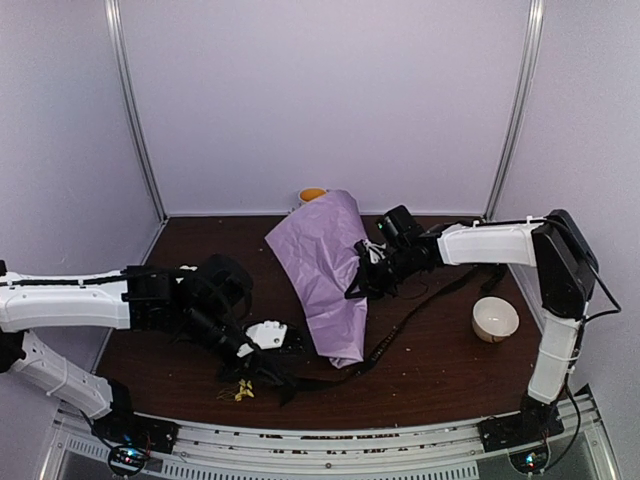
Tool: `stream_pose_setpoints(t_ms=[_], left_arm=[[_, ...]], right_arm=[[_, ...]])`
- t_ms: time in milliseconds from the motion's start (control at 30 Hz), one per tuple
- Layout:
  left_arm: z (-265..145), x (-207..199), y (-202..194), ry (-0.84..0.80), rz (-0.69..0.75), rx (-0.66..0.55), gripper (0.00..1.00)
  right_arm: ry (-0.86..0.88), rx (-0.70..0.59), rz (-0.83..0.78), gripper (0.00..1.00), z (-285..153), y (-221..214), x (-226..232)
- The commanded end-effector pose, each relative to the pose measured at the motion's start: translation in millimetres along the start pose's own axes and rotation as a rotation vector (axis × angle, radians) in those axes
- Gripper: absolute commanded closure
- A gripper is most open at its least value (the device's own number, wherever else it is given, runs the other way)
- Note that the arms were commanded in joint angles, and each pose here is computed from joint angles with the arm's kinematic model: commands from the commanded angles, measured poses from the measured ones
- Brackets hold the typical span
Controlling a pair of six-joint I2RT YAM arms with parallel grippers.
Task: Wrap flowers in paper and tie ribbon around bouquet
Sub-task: Move the ribbon to the center of the board.
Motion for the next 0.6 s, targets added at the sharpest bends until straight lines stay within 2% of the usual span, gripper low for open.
stream_pose_setpoints(t_ms=[0,133,200,267,367,467,567], left_arm=[[-18,41,-27,0.237,-0.258,-0.011,1.00],[-21,68,-39,0.234,-0.403,0.008,1.00],[-21,87,-50,0.327,-0.492,0.089,1.00],[-34,114,-62,0.493,-0.611,0.127,1.00],[-75,152,-67,0.738,-0.752,0.032,1.00],[-110,174,-59,0.966,-0.749,-0.035,1.00],[-146,191,-50,1.091,-0.738,-0.070,1.00]], right_arm=[[0.002,-0.071,-0.043,1.00,-24,13,14],[-0.006,-0.069,-0.037,1.00,-24,13,11],[-0.008,-0.071,-0.036,1.00,-24,11,10],[-0.011,-0.074,-0.027,1.00,-24,7,5],[-0.012,-0.068,-0.007,1.00,-20,-1,-3],[-0.010,-0.063,0.009,1.00,-18,-11,-10],[-0.018,-0.061,0.005,1.00,-14,-25,-12]])
Point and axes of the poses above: each gripper's point midway between its finger pads, its own z axis out along the fingers, its own x axis along the line the jaws close on, y = z × x, the point moved 10 cm from there along -z, back along the fingers, and after that the axes turned 4 degrees about z, right-handed, at the moved point
